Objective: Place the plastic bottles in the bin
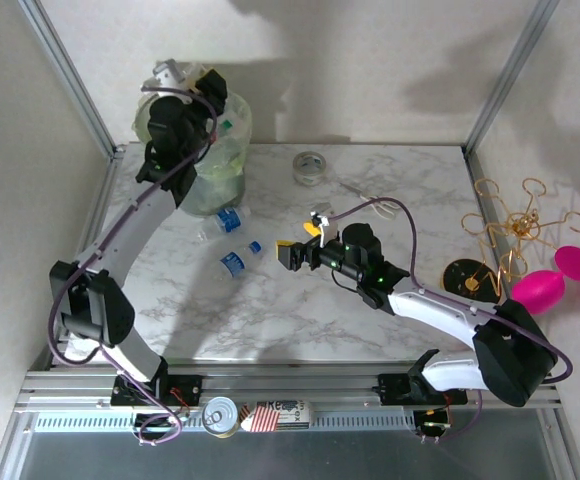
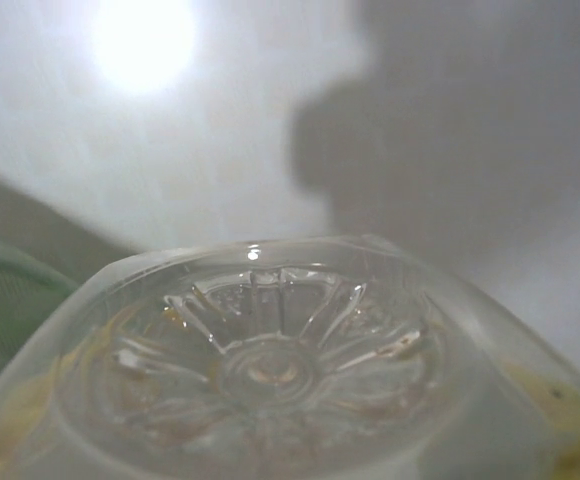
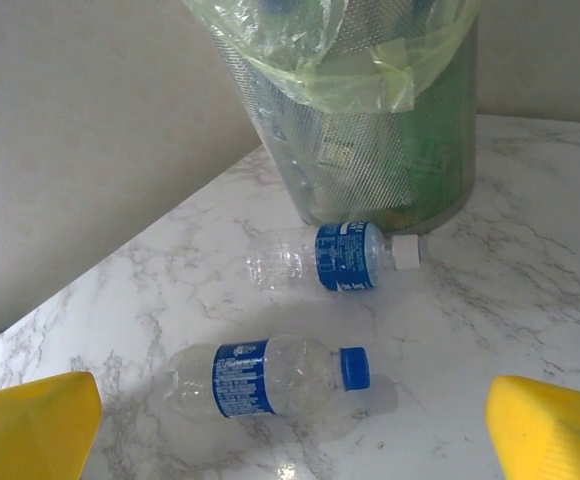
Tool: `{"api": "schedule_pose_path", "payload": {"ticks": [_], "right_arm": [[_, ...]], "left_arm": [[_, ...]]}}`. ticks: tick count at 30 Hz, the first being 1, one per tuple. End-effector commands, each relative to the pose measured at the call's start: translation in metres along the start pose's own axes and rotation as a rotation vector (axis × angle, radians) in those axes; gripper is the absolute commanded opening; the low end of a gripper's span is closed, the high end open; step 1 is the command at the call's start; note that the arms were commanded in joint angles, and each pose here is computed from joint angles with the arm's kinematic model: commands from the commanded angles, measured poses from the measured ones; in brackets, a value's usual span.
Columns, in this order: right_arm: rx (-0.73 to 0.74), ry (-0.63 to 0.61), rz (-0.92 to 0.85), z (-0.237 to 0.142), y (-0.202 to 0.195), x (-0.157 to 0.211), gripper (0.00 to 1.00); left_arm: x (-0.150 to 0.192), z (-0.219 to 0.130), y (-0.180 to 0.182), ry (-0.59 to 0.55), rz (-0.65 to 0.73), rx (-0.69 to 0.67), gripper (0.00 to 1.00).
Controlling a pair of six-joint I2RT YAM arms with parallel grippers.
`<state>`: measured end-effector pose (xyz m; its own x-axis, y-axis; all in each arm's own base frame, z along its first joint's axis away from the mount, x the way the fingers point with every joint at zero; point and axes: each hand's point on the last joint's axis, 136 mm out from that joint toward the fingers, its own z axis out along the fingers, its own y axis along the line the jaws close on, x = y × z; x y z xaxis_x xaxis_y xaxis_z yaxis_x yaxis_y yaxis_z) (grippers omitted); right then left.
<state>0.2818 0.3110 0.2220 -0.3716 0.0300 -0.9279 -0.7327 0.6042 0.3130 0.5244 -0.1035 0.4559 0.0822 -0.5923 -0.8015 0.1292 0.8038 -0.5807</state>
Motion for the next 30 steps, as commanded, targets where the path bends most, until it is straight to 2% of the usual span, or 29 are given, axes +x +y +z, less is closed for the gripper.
{"api": "schedule_pose_path", "payload": {"ticks": [1, 5, 11, 15, 18, 19, 21, 25, 30], "right_arm": [[0.035, 0.007, 0.027, 0.002, -0.008, 0.008, 0.99], [0.009, 0.022, 0.050, 0.007, -0.005, 0.013, 0.99], [0.012, 0.047, 0.075, 0.009, -0.008, 0.022, 0.99], [0.018, 0.056, 0.091, 0.005, -0.009, 0.027, 0.99], [0.028, 0.055, 0.094, 0.002, -0.010, 0.029, 0.99], [0.032, 0.051, 0.093, 0.000, -0.011, 0.028, 0.99], [0.042, 0.048, 0.090, -0.001, -0.012, 0.028, 0.99], [0.055, 0.043, 0.082, -0.002, -0.014, 0.026, 0.99], [0.049, 0.055, 0.085, 0.004, -0.015, 0.030, 0.99]], "left_arm": [[-0.004, 0.019, 0.030, 0.004, 0.026, -0.087, 0.49], [0.001, 0.037, 0.055, 0.000, -0.002, -0.136, 0.49], [0.027, 0.064, 0.081, 0.038, -0.014, -0.199, 0.50], [0.039, 0.077, 0.095, 0.068, -0.050, -0.216, 0.53], [0.047, 0.081, 0.105, 0.092, -0.081, -0.226, 0.63], [0.049, 0.082, 0.107, 0.100, -0.090, -0.225, 0.71], [0.048, 0.081, 0.106, 0.115, -0.103, -0.213, 0.98], [0.038, 0.070, 0.089, 0.128, -0.082, -0.170, 1.00], [0.003, 0.027, 0.073, 0.062, -0.044, -0.145, 1.00]]}}
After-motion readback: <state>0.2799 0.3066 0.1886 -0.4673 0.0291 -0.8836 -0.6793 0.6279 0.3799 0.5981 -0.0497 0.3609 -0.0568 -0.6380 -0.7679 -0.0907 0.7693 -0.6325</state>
